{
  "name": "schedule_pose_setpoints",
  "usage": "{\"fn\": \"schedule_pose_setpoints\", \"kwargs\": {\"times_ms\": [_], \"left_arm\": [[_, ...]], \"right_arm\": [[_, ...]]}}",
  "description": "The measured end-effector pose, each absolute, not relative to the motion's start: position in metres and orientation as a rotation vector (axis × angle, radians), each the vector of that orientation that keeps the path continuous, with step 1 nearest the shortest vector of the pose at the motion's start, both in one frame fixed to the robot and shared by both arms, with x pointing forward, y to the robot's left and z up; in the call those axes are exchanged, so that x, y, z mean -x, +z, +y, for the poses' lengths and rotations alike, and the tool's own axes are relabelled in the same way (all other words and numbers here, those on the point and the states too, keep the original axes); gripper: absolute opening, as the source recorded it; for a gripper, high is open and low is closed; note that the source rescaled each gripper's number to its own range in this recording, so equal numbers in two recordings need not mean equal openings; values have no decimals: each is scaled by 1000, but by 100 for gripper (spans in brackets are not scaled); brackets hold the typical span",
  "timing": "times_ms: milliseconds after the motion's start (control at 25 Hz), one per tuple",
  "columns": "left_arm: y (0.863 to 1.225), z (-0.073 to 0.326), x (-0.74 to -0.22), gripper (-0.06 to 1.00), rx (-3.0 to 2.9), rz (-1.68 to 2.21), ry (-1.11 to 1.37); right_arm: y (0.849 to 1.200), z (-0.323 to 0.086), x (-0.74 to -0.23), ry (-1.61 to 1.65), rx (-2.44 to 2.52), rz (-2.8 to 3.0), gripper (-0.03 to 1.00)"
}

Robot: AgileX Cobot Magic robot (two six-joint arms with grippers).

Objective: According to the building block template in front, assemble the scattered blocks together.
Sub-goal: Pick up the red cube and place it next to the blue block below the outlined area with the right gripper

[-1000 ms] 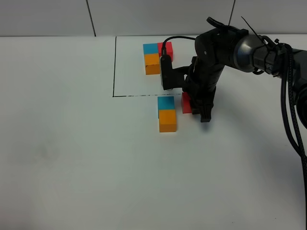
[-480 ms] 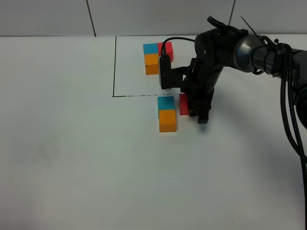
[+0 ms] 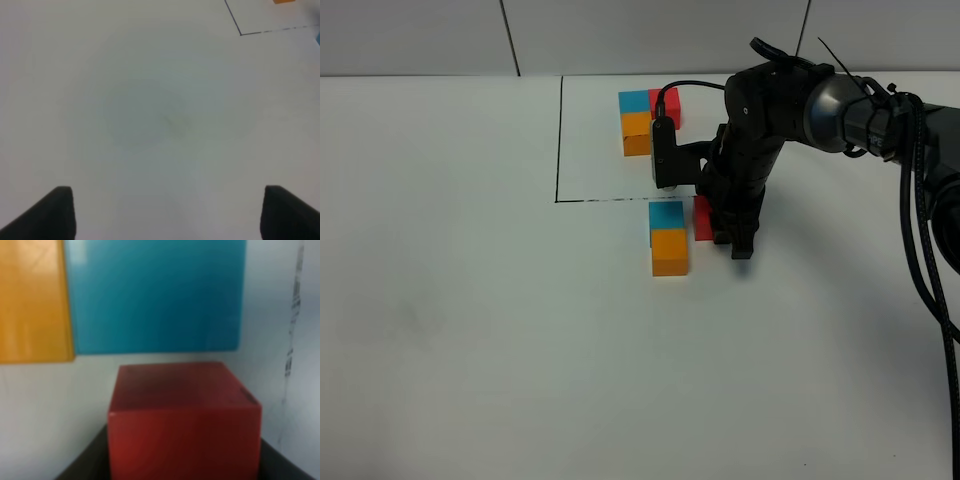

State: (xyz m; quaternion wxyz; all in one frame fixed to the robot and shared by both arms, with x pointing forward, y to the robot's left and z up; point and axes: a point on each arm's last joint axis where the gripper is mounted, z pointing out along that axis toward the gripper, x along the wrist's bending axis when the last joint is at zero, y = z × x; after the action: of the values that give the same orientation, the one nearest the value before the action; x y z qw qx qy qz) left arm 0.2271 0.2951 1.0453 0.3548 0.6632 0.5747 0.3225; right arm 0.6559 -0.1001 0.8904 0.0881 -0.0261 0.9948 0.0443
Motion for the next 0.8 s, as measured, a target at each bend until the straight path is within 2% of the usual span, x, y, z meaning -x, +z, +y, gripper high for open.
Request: {"fn": "schedule_pose_setpoints", "kwargs": {"times_ms": [800], "left_arm": [[1045,295,-227,76,-1715,1485,834]], "right_arm": [[890,-96,-654,172,84,2969,1]]}}
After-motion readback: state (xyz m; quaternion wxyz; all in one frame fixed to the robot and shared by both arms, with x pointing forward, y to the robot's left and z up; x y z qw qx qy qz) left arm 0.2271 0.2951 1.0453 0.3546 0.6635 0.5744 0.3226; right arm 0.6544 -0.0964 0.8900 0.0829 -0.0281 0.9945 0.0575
